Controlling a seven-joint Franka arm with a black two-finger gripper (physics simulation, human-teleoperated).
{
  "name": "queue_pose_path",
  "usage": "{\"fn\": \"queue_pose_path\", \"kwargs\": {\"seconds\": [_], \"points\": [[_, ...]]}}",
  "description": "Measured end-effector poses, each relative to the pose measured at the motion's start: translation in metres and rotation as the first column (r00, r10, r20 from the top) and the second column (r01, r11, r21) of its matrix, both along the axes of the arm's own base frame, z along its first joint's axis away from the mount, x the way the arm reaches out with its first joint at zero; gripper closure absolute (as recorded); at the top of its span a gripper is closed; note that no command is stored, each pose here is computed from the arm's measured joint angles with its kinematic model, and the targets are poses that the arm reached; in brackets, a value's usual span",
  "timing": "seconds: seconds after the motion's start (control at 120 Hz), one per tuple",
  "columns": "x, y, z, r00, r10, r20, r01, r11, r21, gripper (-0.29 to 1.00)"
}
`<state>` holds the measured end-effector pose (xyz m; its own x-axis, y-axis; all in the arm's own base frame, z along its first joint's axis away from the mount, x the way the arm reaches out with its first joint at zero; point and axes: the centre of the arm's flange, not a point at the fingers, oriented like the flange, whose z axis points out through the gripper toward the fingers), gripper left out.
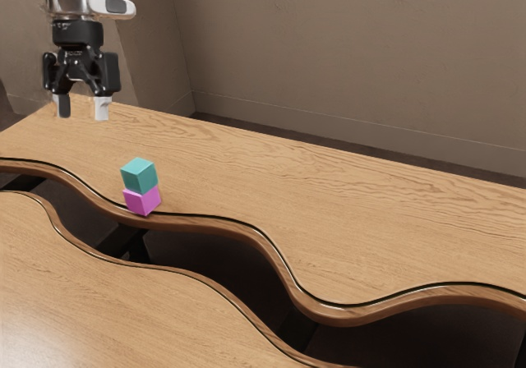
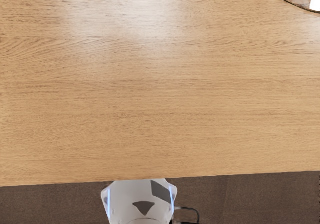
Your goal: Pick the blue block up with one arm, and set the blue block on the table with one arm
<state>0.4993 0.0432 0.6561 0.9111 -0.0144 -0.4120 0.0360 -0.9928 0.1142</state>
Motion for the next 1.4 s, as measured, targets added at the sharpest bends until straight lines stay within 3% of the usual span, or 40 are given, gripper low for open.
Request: {"fn": "queue_pose_path", "kwargs": {"seconds": [0.083, 0.167, 0.325, 0.525, 0.9, 1.4], "points": [[0.029, 0.052, -0.02, 0.988, 0.1, 0.119, -0.101, 0.995, 0.006, 0.02], [0.063, 0.101, -0.072, 0.975, 0.151, 0.162, -0.162, 0.985, 0.053, 0.02], [0.097, 0.149, -0.18, 0.964, 0.135, 0.23, -0.163, 0.981, 0.107, 0.03], [0.137, 0.158, -0.231, 0.927, 0.026, 0.374, -0.079, 0.989, 0.128, 0.03], [0.154, 0.17, -0.274, 0.885, -0.073, 0.461, 0.009, 0.99, 0.14, 0.03], [0.16, 0.184, -0.3, 0.875, -0.114, 0.471, 0.058, 0.989, 0.132, 0.03]]}}
